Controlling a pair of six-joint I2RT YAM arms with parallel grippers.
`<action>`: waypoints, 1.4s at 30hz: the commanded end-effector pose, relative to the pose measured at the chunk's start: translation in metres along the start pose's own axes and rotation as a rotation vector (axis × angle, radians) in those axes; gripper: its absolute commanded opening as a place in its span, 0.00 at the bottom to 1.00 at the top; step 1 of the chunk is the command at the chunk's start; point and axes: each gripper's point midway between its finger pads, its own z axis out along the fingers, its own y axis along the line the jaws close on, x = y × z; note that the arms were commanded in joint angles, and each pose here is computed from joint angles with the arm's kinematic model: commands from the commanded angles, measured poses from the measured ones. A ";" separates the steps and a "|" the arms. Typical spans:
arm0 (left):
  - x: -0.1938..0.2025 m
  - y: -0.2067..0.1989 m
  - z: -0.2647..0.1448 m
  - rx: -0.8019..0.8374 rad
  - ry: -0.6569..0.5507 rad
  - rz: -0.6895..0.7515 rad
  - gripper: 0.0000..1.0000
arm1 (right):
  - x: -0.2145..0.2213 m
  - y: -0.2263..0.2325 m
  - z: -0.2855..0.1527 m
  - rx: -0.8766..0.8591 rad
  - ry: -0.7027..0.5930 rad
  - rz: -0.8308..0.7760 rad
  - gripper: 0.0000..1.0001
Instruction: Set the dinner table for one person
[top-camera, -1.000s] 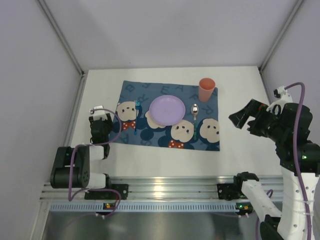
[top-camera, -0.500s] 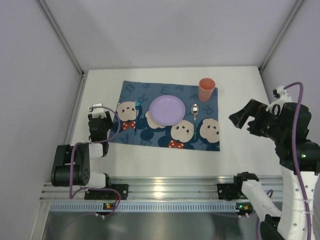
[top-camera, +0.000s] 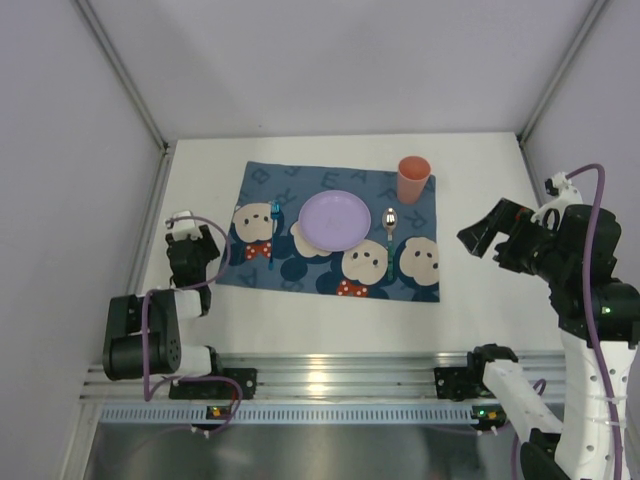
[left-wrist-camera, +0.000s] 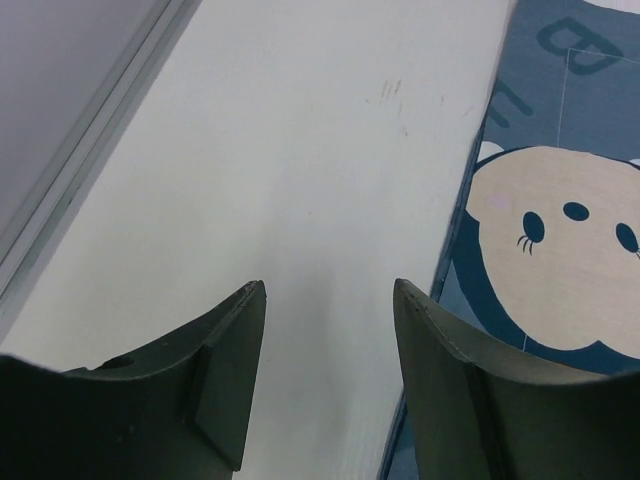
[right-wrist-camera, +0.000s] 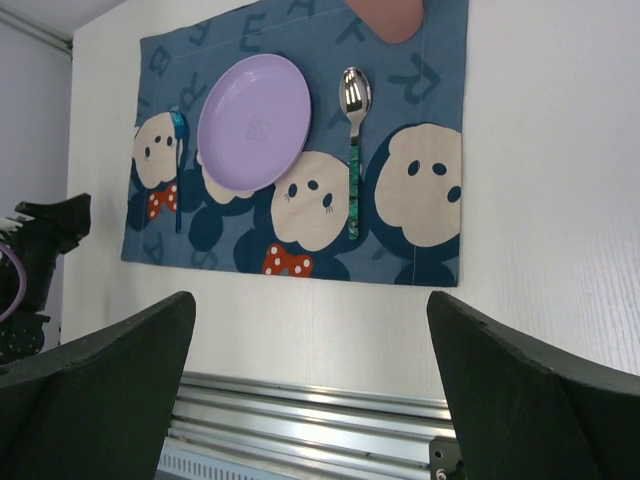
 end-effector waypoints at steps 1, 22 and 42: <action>-0.027 -0.006 -0.001 0.032 -0.103 -0.033 0.59 | -0.002 0.001 0.001 -0.008 -0.012 -0.023 1.00; -0.037 -0.014 -0.012 0.065 -0.100 -0.103 0.57 | 0.002 0.002 0.002 -0.021 -0.008 -0.007 1.00; -0.043 -0.017 -0.025 0.070 -0.086 -0.207 0.55 | -0.003 0.009 -0.005 -0.048 -0.027 -0.026 1.00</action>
